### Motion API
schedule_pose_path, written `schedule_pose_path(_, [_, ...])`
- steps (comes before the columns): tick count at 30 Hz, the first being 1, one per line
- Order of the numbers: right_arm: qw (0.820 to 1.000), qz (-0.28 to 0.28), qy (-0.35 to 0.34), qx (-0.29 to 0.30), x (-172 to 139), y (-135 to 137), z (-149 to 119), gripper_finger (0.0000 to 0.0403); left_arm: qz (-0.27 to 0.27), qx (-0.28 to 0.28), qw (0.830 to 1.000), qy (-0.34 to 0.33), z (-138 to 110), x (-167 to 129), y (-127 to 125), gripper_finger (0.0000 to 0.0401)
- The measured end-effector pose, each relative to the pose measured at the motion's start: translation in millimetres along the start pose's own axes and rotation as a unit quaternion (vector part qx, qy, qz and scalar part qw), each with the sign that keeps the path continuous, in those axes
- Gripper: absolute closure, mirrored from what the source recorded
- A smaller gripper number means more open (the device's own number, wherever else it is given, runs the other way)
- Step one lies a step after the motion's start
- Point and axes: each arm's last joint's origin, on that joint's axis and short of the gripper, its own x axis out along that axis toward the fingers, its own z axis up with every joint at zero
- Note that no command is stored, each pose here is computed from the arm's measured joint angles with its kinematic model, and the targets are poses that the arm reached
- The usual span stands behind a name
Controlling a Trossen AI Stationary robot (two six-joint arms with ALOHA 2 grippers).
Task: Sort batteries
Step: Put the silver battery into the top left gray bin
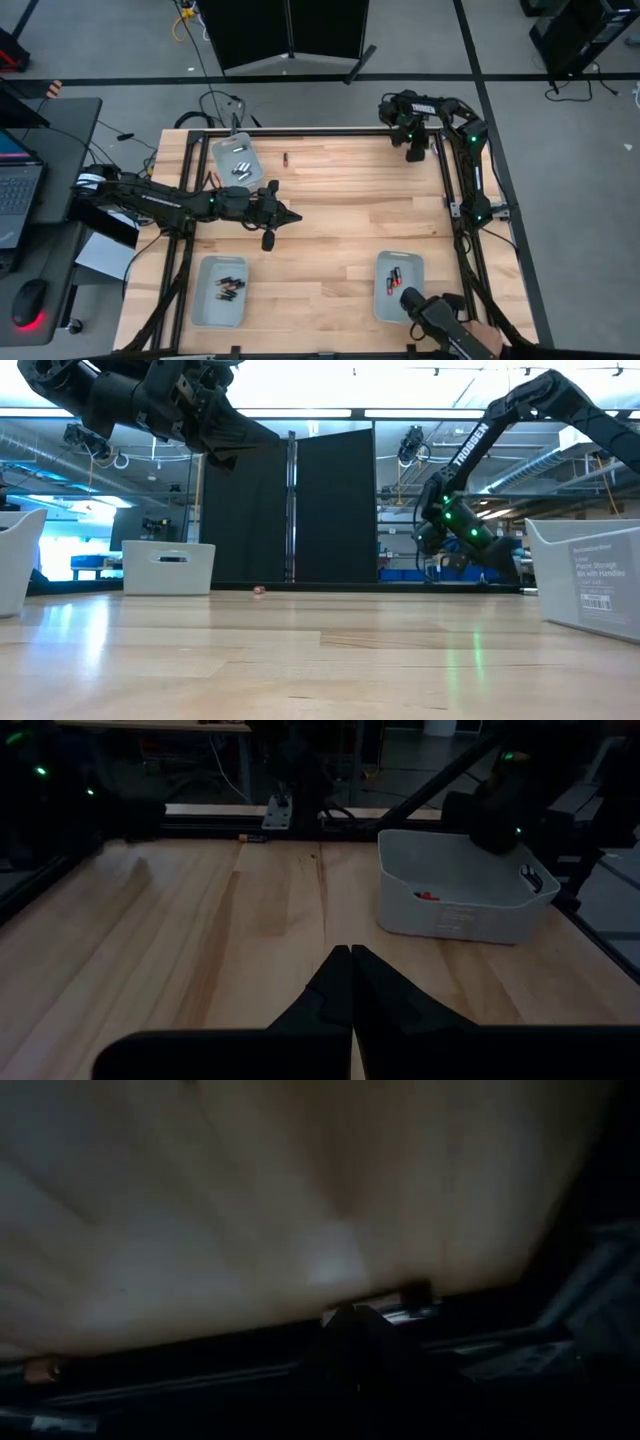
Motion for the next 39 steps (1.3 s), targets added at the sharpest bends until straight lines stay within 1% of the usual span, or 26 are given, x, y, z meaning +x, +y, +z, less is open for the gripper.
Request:
schedule_pose_path(3, [1.000,0.000,-0.002,0.014,0,-7,-4,0.0395,0.000,0.000,1.000,0.000,0,0,0,0.0396])
schedule_pose_path(6, [0.999,-0.006,0.020,0.025,7,-13,-8,0.0395,0.001,0.000,1.000,0.001,0,0,0,0.0396])
schedule_pose_path(12, [0.998,0.013,0.059,0.015,28,-12,6,0.0395,0.002,0.000,1.000,0.001,0,0,0,0.0396])
schedule_pose_path(15, [0.997,0.015,0.066,0.023,32,-12,9,0.0395,0.002,0.000,1.000,0.002,0,0,0,0.0396])
schedule_pose_path(19, [0.998,0.017,0.056,0.014,28,-12,6,0.0395,0.004,0.000,1.000,0.000,0,0,0,0.0396])
schedule_pose_path(23, [0.999,0.028,0.019,-0.004,13,-7,0,0.0395,0.005,0.000,1.000,0.000,0,0,0,0.0396])
schedule_pose_path(26, [1.000,0.018,0.006,0.006,3,-7,-6,0.0395,0.005,0.000,1.000,0.000,0,0,0,0.0396])
schedule_pose_path(29, [0.999,-0.002,0.012,0.031,1,-13,-10,0.0395,0.005,0.000,1.000,-0.001,0,0,0,0.0396])
schedule_pose_path(32, [0.998,-0.021,0.029,0.052,5,-19,-11,0.0395,0.005,0.000,1.000,0.001,0,0,0,0.0396])
schedule_pose_path(39, [0.993,-0.003,0.099,0.059,28,-22,-7,0.0395,0.005,0.000,1.000,0.001,0,0,0,0.0396])
